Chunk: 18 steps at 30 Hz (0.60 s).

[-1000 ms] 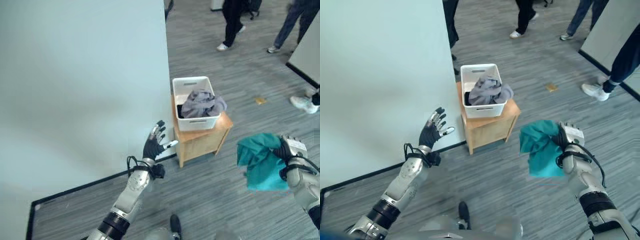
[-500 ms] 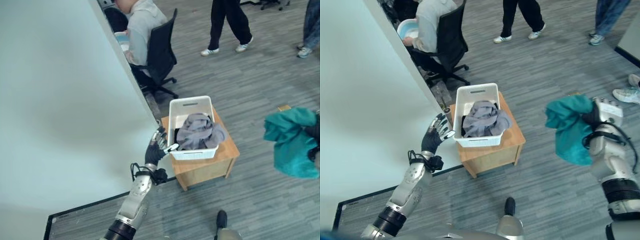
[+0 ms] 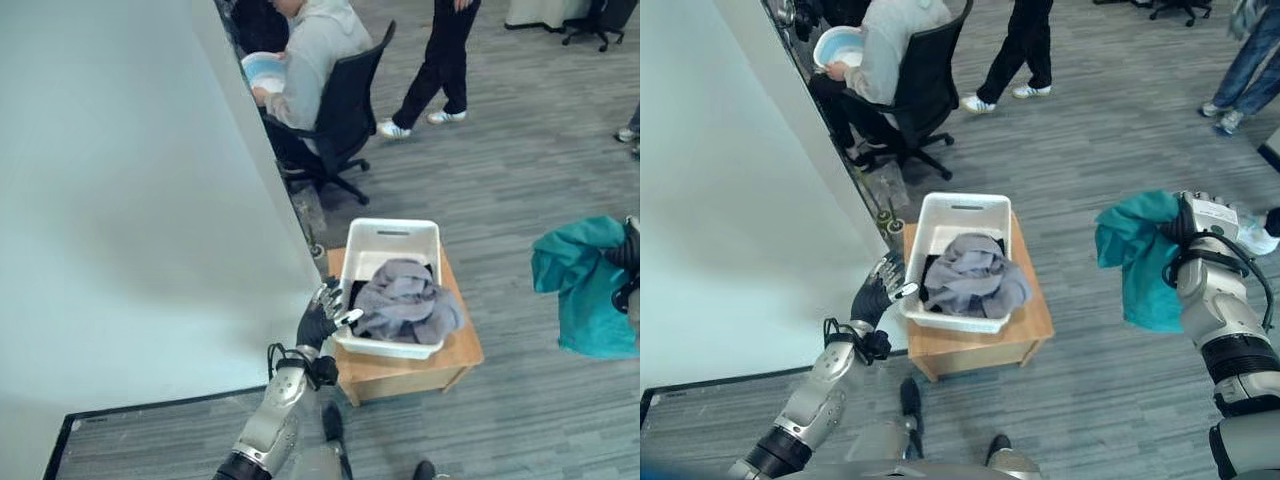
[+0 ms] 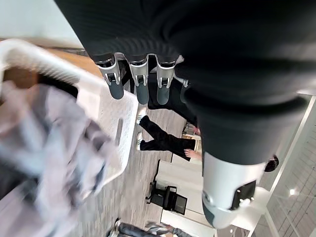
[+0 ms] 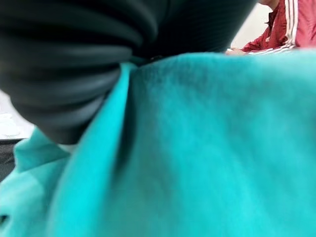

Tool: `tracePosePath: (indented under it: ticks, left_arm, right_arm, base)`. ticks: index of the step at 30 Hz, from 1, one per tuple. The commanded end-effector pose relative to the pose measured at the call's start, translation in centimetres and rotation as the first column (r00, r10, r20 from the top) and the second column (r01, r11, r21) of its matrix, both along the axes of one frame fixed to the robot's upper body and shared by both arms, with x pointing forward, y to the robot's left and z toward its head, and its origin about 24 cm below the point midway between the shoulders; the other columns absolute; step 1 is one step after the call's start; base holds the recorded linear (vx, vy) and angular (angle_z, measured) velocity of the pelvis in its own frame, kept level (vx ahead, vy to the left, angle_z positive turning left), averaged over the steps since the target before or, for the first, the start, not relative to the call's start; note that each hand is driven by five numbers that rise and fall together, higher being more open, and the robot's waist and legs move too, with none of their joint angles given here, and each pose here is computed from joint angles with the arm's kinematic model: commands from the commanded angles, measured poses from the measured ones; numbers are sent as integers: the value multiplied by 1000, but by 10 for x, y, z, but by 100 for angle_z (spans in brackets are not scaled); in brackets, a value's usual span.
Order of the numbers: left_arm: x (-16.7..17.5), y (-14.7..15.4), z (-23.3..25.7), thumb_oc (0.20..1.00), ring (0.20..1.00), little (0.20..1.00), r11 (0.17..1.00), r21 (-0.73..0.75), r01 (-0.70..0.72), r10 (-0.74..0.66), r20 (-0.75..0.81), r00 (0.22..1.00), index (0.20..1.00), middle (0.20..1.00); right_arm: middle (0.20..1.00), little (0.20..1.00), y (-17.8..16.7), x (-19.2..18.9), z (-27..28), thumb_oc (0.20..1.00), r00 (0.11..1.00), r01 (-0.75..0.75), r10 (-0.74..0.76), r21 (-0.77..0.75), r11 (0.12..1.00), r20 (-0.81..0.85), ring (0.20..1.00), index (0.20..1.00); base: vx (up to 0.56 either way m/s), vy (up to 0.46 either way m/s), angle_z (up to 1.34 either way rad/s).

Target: Pick up bed clothes into laundry basket.

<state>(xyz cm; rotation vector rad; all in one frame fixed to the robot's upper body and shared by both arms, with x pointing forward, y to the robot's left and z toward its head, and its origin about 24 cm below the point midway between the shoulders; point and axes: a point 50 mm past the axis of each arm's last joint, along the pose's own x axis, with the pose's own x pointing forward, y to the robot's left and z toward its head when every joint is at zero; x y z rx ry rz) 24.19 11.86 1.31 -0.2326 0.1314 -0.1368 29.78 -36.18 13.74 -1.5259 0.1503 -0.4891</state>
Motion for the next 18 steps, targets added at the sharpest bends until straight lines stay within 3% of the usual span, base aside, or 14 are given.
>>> tracePosePath:
  ticks: [1,18]
  left_arm:
    - [14,-9,31,1000,1000,1000,999,-43,30,-24,141,990,1000,1000]
    - [4,19,17,1000,1000,1000,1000,-21,-22,23,86,996,1000,1000]
  right_arm:
    - [200,200,-2,19,75,200,987,8,17,-154,988,160,200,200]
    - [200,200,29,46,133,200,956,-67,123,-209,976,266,200,200]
  base:
    - [123,42,2]
    - [65,35,7]
